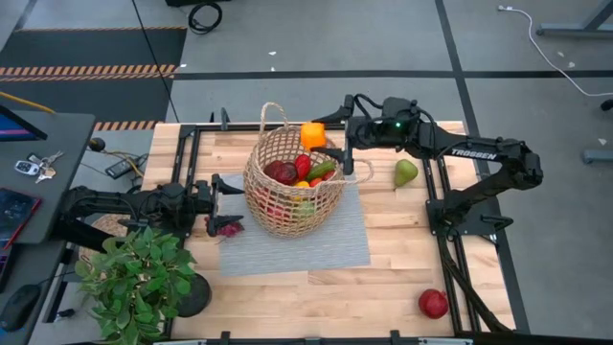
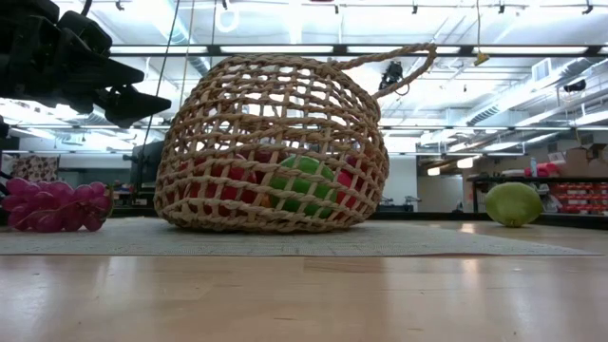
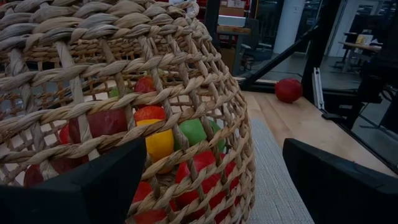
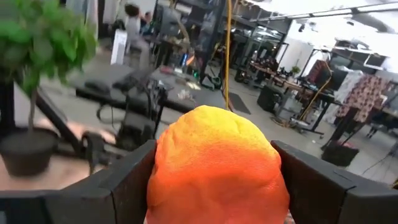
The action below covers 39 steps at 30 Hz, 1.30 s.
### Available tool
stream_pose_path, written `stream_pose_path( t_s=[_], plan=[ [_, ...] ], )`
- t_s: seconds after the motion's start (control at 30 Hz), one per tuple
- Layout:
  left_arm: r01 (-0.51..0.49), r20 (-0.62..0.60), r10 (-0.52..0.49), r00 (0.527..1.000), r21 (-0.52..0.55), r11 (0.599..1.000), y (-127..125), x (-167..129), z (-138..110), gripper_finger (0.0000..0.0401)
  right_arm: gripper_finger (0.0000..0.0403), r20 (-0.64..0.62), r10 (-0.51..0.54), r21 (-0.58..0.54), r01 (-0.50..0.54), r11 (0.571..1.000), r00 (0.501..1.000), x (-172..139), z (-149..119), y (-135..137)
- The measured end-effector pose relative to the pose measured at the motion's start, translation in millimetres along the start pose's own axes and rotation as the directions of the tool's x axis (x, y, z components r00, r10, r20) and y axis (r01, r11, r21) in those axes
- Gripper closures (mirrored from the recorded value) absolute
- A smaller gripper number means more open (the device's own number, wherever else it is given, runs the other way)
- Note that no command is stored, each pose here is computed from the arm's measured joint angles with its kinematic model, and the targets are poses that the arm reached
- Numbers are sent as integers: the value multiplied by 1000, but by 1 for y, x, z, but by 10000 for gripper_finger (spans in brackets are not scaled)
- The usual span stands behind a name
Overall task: Build produce basket
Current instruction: Put the orange into the brown basket
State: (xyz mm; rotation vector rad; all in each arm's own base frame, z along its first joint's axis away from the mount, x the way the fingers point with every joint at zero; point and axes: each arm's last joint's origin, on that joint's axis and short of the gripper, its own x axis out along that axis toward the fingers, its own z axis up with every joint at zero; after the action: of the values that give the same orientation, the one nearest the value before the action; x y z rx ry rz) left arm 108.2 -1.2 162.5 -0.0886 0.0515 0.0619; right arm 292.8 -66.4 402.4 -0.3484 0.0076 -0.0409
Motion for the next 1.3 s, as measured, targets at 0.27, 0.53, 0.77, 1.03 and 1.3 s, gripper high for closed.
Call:
stream_pose_path(
  t_s=[0.27, 0.53, 0.77, 1.03, 1.3],
  plan=[
    [0, 0, 0, 1000, 0, 1000, 0, 0, 0, 15, 101, -137, 24, -328, -68, 942, 990, 12, -20, 8],
    [0, 1, 0, 1000, 0, 1000, 0, 0, 0, 15, 98, -273, -107, -698, -120, 706, 956, 40, -46, 22],
    [0, 0, 0, 1000, 0, 1000, 0, 0, 0, 15, 98, -340, -188, -831, -200, 519, 922, 62, -66, 35],
    [0, 1, 0, 1000, 0, 1000, 0, 0, 0, 15, 98, -331, -210, -859, -202, 471, 920, 71, -73, 38],
    [0, 0, 0, 1000, 0, 1000, 0, 0, 0, 15, 98, -294, -287, -622, 46, 781, 912, 70, -70, 27]
  ],
)
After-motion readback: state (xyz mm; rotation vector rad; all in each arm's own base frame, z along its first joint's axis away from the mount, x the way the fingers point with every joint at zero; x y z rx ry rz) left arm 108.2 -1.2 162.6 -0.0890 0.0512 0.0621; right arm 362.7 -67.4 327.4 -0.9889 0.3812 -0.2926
